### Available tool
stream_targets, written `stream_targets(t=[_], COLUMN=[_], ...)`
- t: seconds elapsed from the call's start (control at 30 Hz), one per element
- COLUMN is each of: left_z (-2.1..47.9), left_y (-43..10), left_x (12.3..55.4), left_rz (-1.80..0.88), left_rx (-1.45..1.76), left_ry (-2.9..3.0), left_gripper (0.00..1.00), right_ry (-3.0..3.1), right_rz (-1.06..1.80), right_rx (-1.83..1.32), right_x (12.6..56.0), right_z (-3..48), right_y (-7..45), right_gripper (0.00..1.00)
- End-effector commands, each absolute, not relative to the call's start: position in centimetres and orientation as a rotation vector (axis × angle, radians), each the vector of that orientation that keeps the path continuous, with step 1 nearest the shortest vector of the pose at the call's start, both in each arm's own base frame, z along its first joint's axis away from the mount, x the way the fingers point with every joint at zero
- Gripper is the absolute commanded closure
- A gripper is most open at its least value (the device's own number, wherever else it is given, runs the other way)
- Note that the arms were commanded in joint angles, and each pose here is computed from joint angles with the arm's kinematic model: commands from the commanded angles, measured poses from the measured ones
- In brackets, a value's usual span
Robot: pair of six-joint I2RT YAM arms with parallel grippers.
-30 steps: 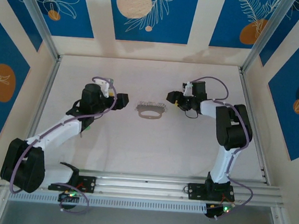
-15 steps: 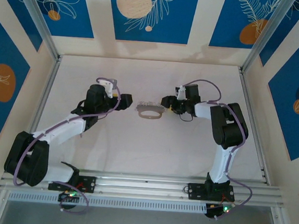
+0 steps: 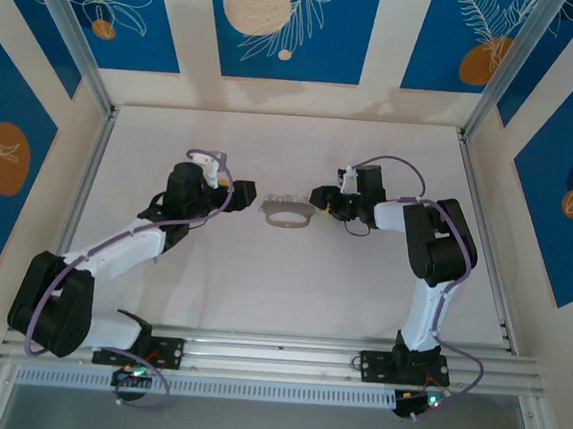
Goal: Put the keys on the keyring
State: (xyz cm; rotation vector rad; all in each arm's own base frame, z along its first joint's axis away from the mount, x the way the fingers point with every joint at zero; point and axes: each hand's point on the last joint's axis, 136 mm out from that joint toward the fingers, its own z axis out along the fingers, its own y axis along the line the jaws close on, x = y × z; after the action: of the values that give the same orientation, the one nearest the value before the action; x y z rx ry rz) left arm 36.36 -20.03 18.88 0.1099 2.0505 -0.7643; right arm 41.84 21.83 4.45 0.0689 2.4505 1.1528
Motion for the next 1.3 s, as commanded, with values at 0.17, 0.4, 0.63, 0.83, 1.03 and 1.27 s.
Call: stream_targets(t=[0.17, 0.4, 0.63, 0.83, 1.03, 1.27], left_z=[20.3, 20.3, 20.8, 21.5, 22.0, 22.0], left_y=[-20.5, -20.6, -20.6, -20.9, -21.2, -21.4], left_x=[35.8, 35.7, 35.4, 35.3, 35.3, 35.6], left_rz=[-0.798, -0.804, -0.817, -0.841, -0.852, -0.851], left_rx=[0.124, 0.128, 0.137, 0.146, 0.151, 0.158], left_ry=[1.996, 1.991, 1.981, 1.969, 1.962, 1.964], left_gripper=[0.09, 0.09, 0.09, 0.09, 0.09, 0.09], right_ry=[2.497, 2.516, 2.519, 2.536, 2.542, 2.548], right_rz=[1.172, 1.148, 0.86, 0.732, 0.801, 0.9], right_rx=[0.019, -0.046, 0.012, -0.035, -0.173, -0.2], right_x=[38.7, 36.3, 35.8, 37.0, 38.5, 39.8], right_z=[5.9, 7.0, 7.2, 6.5, 5.9, 5.2], right_y=[23.4, 24.9, 21.4, 18.8, 19.0, 19.9], right_gripper=[0.44, 0.46, 0.47, 0.5, 0.54, 0.58])
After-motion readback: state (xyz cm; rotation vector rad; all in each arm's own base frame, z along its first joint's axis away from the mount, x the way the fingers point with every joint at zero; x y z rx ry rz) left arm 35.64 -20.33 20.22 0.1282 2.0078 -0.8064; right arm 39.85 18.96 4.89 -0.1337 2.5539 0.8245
